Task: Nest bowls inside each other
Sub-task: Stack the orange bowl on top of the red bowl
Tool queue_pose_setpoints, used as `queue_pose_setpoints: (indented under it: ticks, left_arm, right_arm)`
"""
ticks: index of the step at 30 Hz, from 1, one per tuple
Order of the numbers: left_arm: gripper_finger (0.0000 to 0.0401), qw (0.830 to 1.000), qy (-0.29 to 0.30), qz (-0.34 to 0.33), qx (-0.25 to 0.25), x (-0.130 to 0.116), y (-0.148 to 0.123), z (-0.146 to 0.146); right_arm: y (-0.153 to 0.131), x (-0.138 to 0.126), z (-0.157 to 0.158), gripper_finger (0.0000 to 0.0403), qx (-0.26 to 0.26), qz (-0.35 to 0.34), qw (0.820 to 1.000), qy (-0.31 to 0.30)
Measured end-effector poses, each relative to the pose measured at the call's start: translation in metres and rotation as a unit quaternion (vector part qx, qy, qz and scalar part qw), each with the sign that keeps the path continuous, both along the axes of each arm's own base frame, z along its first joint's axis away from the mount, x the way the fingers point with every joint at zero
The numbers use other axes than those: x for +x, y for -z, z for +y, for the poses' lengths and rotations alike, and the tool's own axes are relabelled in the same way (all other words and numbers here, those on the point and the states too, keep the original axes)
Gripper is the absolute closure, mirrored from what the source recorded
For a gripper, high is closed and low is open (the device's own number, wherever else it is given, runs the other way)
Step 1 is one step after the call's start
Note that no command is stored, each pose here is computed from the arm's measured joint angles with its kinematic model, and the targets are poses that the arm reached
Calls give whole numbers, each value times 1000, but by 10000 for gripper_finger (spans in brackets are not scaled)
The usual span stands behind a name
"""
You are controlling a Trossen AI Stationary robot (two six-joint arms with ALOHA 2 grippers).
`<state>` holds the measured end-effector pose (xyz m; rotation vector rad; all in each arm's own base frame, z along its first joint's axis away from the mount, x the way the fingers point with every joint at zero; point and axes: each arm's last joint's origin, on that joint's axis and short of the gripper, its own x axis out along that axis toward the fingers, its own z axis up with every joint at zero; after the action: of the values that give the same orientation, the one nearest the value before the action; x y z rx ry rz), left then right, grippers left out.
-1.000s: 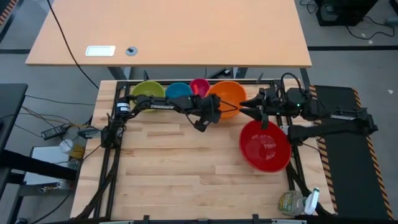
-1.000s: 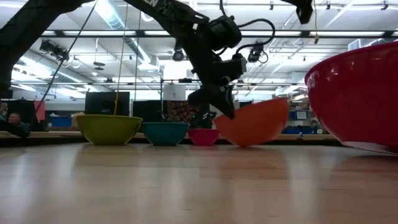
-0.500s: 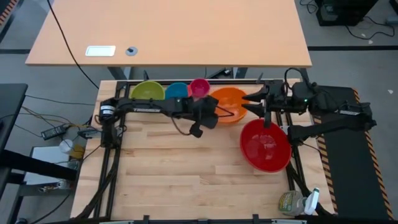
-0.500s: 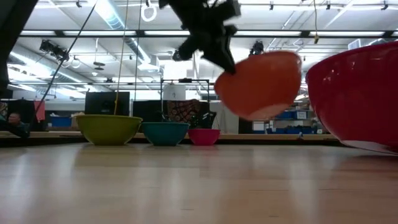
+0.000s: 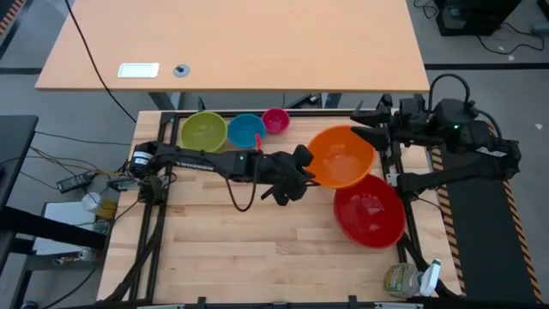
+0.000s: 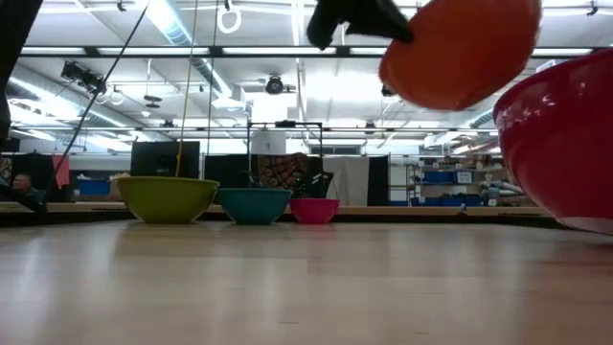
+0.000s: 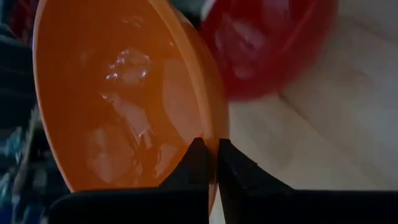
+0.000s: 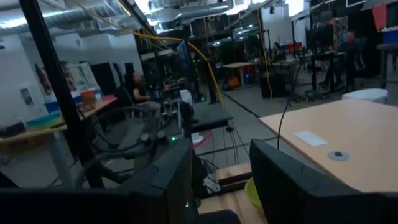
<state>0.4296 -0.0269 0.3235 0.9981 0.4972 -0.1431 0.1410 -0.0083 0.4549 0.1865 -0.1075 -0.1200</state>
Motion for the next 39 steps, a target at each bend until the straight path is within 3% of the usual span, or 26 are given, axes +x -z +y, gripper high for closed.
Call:
queue_pose_setpoints:
  ticks: [3, 9, 13, 15, 18, 28, 36, 39]
  left_arm:
    - [392, 998, 59, -16, -19, 8, 4, -7]
    - [394, 996, 91, 17, -16, 32, 51, -15]
    - [394, 993, 120, 11, 6, 40, 65, -28]
    - [394, 991, 131, 21, -7, 43, 74, -32]
    - [391, 990, 128, 54, -26, 44, 88, -33]
    - [322, 981, 75, 160, -78, 30, 102, -33]
    - [266, 978, 64, 176, -95, 25, 101, -42]
    - [248, 980, 59, 167, -91, 19, 89, -43]
  right_arm:
    - [1, 2, 0, 233, 7, 2, 1000, -1]
    - [5, 13, 0, 233, 13, 17, 1000, -2]
    - [8, 21, -1, 233, 18, 27, 999, -3]
    - [8, 23, -1, 233, 24, 27, 999, -3]
    - [10, 26, -1, 233, 26, 34, 999, -4]
    - [16, 25, -1, 233, 27, 65, 997, -3]
    - [19, 25, -1, 233, 27, 80, 996, 11]
    - [20, 25, -1, 233, 26, 85, 996, 11]
